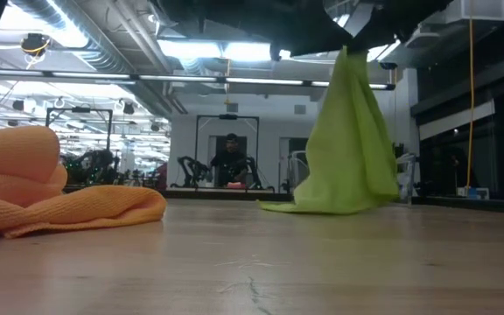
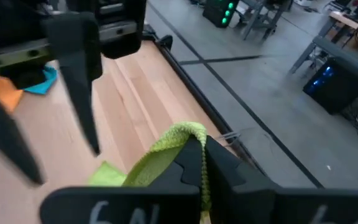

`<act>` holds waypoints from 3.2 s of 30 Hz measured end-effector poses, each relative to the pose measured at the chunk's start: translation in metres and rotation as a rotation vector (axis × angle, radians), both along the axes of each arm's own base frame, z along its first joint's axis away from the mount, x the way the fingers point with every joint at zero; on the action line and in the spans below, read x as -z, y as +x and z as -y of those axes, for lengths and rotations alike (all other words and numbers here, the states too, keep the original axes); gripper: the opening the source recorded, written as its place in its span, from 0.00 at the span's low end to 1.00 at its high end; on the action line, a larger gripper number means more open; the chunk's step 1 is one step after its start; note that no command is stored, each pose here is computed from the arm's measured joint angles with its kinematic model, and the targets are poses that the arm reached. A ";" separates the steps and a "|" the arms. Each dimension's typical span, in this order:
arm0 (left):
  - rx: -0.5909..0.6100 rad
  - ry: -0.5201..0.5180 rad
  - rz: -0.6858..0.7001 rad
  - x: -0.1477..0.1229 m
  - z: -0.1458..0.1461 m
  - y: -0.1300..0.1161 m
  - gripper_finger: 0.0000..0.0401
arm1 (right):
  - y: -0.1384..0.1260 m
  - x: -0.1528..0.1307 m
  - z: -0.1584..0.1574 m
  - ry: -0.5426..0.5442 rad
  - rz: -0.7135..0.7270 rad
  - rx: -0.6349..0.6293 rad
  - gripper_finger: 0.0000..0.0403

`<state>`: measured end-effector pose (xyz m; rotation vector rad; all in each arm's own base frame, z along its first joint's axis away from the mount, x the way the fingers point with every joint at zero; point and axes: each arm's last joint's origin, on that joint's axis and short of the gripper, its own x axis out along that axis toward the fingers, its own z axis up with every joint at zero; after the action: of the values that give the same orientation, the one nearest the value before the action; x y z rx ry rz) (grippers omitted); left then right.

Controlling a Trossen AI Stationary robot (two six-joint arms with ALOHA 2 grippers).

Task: Fold microfiber towels
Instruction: Fold the green microfiber

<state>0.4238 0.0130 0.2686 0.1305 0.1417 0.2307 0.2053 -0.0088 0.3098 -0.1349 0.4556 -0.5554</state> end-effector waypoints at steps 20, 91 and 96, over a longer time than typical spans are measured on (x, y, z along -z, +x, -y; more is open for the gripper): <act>-0.223 -0.016 -0.065 0.017 -0.008 0.003 0.31 | 0.010 -0.008 -0.001 -0.043 0.074 -0.107 0.01; 0.151 -0.116 -0.093 0.021 0.000 0.006 0.31 | -0.011 -0.066 -0.003 -0.317 0.444 -0.238 0.01; 0.187 -0.128 -0.124 0.024 0.002 0.005 0.31 | -0.011 -0.066 -0.003 -0.318 0.444 -0.238 0.01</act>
<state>0.4293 0.0112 0.2448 0.0301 0.2655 0.0263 0.1939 -0.0060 0.3757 -0.3562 -0.0838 -0.4037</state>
